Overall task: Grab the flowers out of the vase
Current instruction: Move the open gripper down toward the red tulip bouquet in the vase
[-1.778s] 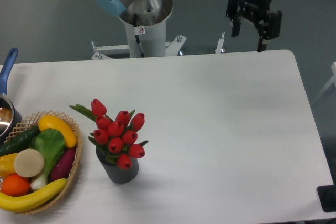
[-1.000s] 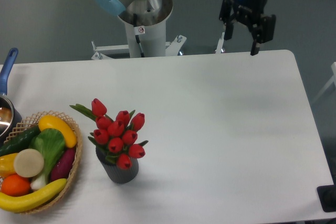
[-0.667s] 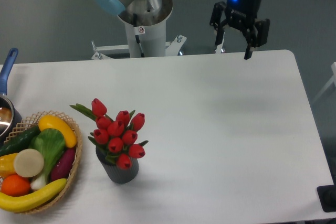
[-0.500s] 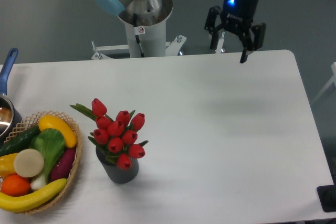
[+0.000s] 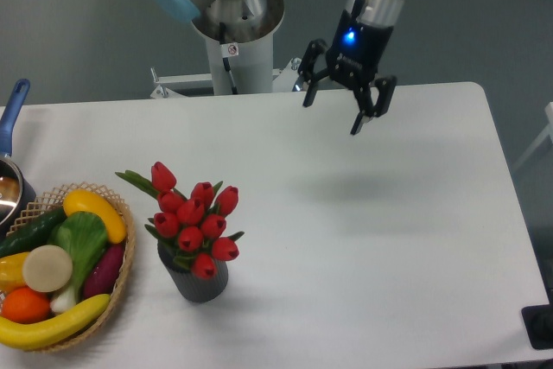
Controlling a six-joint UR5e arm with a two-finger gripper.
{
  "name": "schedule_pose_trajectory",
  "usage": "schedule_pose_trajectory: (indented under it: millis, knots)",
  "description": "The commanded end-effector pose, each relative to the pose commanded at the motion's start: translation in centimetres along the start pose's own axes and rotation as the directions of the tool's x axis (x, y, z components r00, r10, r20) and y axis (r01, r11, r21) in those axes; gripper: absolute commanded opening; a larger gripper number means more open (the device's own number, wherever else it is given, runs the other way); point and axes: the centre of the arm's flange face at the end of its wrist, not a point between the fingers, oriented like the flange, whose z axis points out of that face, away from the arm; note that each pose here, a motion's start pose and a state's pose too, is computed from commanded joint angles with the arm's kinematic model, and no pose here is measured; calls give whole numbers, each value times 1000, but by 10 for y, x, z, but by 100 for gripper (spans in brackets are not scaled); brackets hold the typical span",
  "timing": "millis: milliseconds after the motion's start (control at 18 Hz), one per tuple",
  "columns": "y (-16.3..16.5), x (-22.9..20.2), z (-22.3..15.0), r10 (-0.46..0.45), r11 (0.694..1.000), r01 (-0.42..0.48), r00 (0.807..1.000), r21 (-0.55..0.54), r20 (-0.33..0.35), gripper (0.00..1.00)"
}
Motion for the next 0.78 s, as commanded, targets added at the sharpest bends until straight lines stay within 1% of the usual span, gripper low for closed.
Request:
schedule_pose_trajectory:
  millis: [167, 222, 333, 444, 611, 722, 778]
  knots:
    - [-10, -5, 17, -49, 995, 50, 999, 83, -10, 100]
    - [-14, -7, 22, -47, 993, 47, 999, 104, -3, 100]
    - [-20, -12, 40, -12, 993, 11, 1000, 119, 7, 100]
    - [-29, -11, 59, 11, 992, -11, 1000, 128, 0, 100]
    - [-35, -9, 67, 33, 990, -33, 999, 134, 3, 100]
    - [-46, -4, 75, 53, 986, -49, 998, 162, -19, 100]
    - [-45, -3, 81, 51, 983, -44, 998, 176, -33, 100]
